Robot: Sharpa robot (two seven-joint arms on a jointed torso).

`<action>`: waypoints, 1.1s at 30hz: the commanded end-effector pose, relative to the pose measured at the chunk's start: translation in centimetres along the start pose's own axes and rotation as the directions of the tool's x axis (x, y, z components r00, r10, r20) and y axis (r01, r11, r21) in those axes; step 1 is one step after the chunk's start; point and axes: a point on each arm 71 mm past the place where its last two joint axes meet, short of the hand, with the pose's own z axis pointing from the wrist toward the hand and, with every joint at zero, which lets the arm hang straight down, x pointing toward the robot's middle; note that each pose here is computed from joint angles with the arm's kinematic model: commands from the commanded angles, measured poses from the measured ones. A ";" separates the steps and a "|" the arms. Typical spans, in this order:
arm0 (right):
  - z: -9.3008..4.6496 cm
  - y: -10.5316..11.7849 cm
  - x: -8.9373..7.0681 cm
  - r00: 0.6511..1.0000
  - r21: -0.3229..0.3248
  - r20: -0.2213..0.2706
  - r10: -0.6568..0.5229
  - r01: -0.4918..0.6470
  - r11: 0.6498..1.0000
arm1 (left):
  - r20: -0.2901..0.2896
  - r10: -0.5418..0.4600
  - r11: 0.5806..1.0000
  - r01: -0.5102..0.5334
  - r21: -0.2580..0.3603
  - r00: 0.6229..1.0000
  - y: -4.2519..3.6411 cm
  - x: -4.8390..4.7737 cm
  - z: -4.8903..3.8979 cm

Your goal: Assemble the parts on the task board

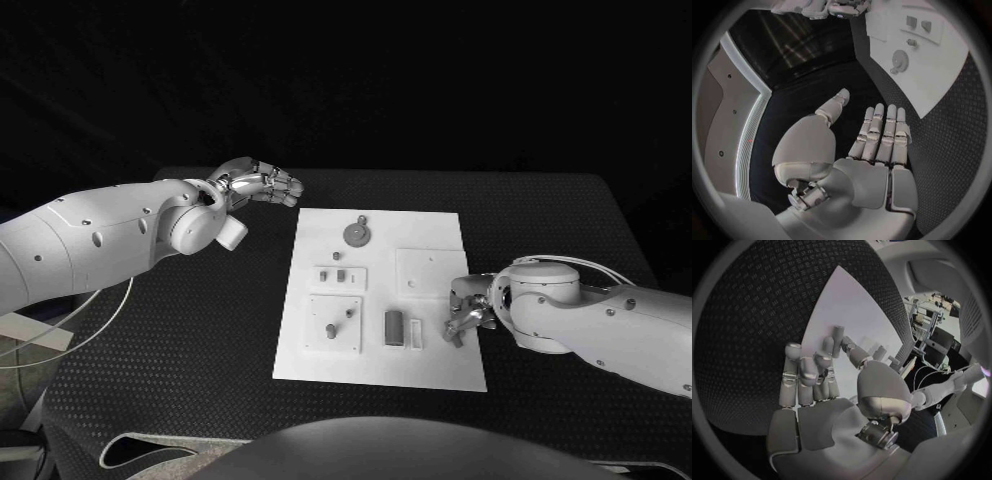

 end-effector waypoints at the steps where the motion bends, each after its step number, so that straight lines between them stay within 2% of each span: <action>1: 0.5 -0.3 2.9 0.981 -0.011 -0.110 0.162 -0.164 0.986 | -0.014 0.000 1.000 0.001 0.009 1.000 -0.16 0.19 0.05; 4: 0.4 -0.4 2.2 0.969 -0.015 -0.073 0.234 -0.236 0.972 | -0.014 0.000 1.000 0.000 0.009 1.000 -0.16 0.19 0.06; 9: 0.2 -0.5 1.7 0.934 -0.019 -0.058 0.353 -0.355 0.935 | -0.014 0.000 1.000 0.000 0.009 1.000 -0.16 0.20 0.06; 18: -0.3 0.4 1.9 0.867 -0.028 -0.106 0.486 -0.491 0.870 | -0.014 0.000 1.000 0.000 0.009 1.000 -0.16 0.20 0.06; 33: -0.3 1.3 1.8 0.864 -0.048 -0.098 0.494 -0.500 0.865 | -0.014 0.000 1.000 0.000 0.008 1.000 -0.15 0.18 0.03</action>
